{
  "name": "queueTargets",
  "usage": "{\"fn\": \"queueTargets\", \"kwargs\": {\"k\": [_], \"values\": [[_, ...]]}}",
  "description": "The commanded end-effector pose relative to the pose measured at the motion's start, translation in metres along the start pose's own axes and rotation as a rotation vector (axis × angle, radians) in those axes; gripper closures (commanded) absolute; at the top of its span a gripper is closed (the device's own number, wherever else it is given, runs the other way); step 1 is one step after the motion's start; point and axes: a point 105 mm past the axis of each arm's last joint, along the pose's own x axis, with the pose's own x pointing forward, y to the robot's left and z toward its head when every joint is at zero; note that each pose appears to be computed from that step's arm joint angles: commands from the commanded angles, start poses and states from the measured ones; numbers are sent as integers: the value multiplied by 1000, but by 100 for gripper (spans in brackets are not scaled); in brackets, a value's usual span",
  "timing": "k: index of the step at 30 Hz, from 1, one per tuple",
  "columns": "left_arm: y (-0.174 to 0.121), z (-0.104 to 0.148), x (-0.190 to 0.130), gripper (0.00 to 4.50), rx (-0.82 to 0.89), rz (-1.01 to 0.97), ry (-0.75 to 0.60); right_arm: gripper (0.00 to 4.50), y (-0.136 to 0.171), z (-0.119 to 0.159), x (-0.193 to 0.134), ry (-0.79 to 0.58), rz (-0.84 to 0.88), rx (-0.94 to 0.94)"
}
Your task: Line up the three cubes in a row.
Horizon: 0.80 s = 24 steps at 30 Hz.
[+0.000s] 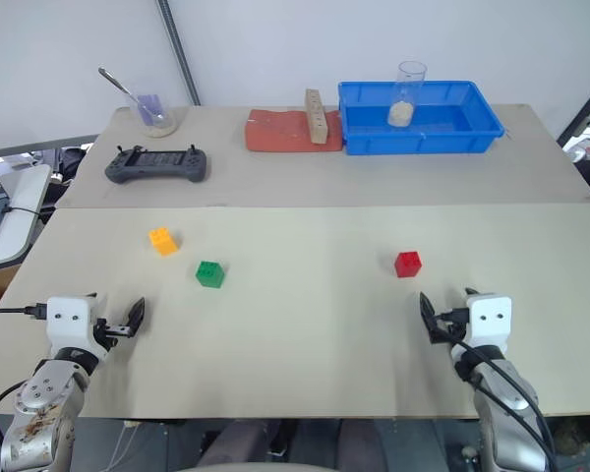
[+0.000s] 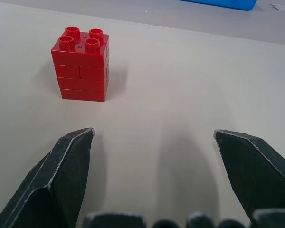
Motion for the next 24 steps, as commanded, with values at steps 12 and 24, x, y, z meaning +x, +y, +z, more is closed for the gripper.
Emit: {"fn": "queueTargets", "kwargs": {"k": [12,24], "values": [[-4,112,-2,7,-17,-378,-250,0,22,11,1,-54,77,-50],[-133,211,-28,7,285,-1224,-346,0,46,14,27,-51,92,13]]}}
